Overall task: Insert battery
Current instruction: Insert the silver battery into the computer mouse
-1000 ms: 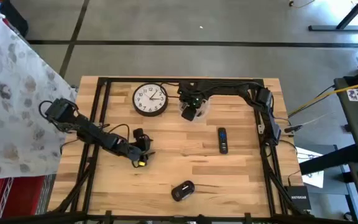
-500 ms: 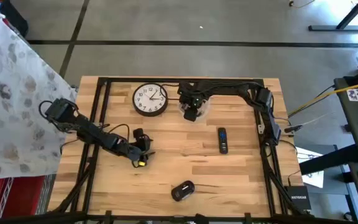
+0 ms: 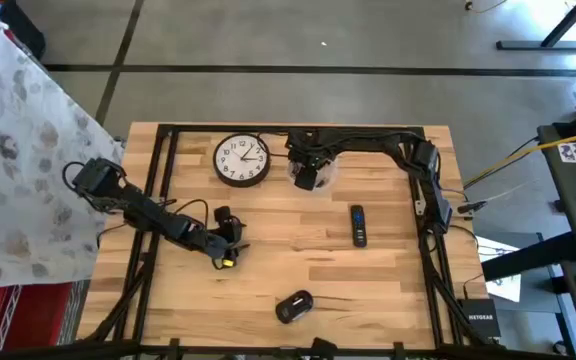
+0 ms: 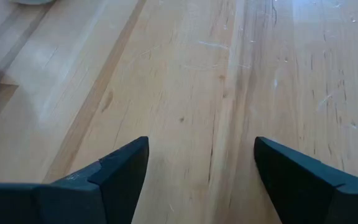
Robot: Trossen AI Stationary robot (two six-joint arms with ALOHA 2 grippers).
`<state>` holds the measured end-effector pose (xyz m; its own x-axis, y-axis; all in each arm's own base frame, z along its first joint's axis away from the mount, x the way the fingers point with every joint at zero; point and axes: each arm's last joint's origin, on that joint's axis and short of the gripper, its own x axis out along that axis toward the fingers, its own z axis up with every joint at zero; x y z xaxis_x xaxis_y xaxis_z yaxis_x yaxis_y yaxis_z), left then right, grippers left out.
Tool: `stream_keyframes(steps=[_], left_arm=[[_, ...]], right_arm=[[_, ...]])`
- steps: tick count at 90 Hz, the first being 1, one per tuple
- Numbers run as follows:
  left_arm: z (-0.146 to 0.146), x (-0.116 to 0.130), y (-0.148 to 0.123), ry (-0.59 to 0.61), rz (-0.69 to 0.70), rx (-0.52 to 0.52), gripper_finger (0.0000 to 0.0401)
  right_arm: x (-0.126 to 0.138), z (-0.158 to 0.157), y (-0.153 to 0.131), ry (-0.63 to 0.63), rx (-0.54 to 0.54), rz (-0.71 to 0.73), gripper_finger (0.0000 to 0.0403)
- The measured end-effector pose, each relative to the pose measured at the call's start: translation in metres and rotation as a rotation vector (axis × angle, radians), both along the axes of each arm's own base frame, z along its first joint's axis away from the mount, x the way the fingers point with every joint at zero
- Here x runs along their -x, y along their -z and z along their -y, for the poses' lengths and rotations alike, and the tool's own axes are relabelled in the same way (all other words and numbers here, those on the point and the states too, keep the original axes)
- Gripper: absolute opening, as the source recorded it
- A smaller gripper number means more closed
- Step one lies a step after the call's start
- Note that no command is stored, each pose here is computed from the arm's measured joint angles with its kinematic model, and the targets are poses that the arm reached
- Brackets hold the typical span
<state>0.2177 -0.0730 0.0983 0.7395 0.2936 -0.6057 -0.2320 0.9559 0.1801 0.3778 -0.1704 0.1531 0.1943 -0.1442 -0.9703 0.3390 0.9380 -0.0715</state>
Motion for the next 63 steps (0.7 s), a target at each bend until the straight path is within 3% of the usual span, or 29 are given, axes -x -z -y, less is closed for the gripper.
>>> stream_keyframes(steps=[31,63], left_arm=[[0.0000,0.0000,0.0001,0.000,0.000,0.000,0.0276],[0.0001,0.0001,0.0001,0.002,-0.001,0.002,0.0276]], right_arm=[[-0.0005,0.0032,0.0085,-0.063,0.093,-0.073,0.0138],[0.0027,0.0009,0.0014,-0.148,0.075,-0.083,0.0138]])
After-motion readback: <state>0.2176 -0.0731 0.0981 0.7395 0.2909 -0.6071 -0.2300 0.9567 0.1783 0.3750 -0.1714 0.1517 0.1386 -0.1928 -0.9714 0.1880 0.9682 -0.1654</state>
